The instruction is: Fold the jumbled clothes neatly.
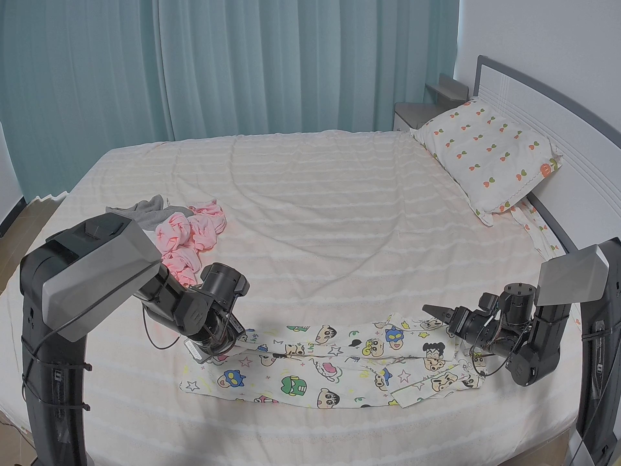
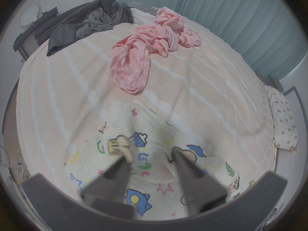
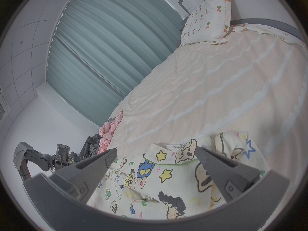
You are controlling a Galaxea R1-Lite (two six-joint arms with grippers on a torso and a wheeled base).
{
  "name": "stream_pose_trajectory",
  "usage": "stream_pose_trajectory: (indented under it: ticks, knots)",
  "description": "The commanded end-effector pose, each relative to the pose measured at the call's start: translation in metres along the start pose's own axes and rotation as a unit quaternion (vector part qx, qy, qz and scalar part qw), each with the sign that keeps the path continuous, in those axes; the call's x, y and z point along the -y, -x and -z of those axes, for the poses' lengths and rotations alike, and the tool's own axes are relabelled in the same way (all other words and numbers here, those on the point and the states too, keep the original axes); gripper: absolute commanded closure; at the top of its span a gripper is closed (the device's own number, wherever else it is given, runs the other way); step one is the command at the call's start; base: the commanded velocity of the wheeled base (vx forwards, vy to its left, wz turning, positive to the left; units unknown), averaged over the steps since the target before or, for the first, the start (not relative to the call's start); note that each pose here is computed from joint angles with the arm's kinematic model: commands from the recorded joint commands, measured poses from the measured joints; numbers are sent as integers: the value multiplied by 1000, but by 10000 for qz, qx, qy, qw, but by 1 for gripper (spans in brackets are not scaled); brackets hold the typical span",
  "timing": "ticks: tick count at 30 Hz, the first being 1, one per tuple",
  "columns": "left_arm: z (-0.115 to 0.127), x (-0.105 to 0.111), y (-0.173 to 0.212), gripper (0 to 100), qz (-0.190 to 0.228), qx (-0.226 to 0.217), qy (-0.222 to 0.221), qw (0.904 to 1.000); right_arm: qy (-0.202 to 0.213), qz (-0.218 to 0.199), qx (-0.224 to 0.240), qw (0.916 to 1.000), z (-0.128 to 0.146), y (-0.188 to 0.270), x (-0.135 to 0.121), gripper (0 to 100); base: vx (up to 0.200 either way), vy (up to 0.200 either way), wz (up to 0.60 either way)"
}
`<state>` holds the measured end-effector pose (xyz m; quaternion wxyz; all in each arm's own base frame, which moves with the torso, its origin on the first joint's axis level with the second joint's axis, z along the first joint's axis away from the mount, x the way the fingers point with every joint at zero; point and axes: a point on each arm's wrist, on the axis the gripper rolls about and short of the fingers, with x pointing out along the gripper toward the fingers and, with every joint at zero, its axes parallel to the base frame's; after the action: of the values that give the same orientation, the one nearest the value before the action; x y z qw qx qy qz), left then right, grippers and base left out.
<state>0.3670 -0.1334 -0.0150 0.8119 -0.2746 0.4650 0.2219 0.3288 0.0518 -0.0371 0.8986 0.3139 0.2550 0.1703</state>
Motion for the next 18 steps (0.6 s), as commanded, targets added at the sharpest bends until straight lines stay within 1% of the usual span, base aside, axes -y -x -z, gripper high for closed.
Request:
stream_pose_trajectory:
  ticks: [1,8,9,11,15,16,17,18]
  knots:
    - [-2,-1,-8,100,-77,-3,23,10000,21,-36,47,10000,-1,0,-1,0,0,0,0]
    - [-8,-1,-3,100,-37,96,74,9999,21,-36,47,10000,-1,0,-1,0,0,0,0]
    - [-11,1,1,100,-3,241,74,9997,21,-36,47,10000,-1,0,-1,0,0,0,0]
    - [-14,4,6,100,68,352,64,9993,19,-32,41,10000,-1,1,-1,0,0,0,0]
    - [-15,12,13,100,412,540,-21,9977,16,-34,30,10000,-1,0,-1,0,0,0,0]
    - [-16,12,13,100,420,555,-31,9976,16,-34,30,10000,-1,0,-1,0,0,0,0]
    - [-14,17,15,100,610,682,-153,9957,19,-38,36,10000,-1,1,-1,0,0,0,0]
    - [-14,18,15,100,637,731,-181,9951,19,-38,36,10000,-1,1,-1,0,0,0,0]
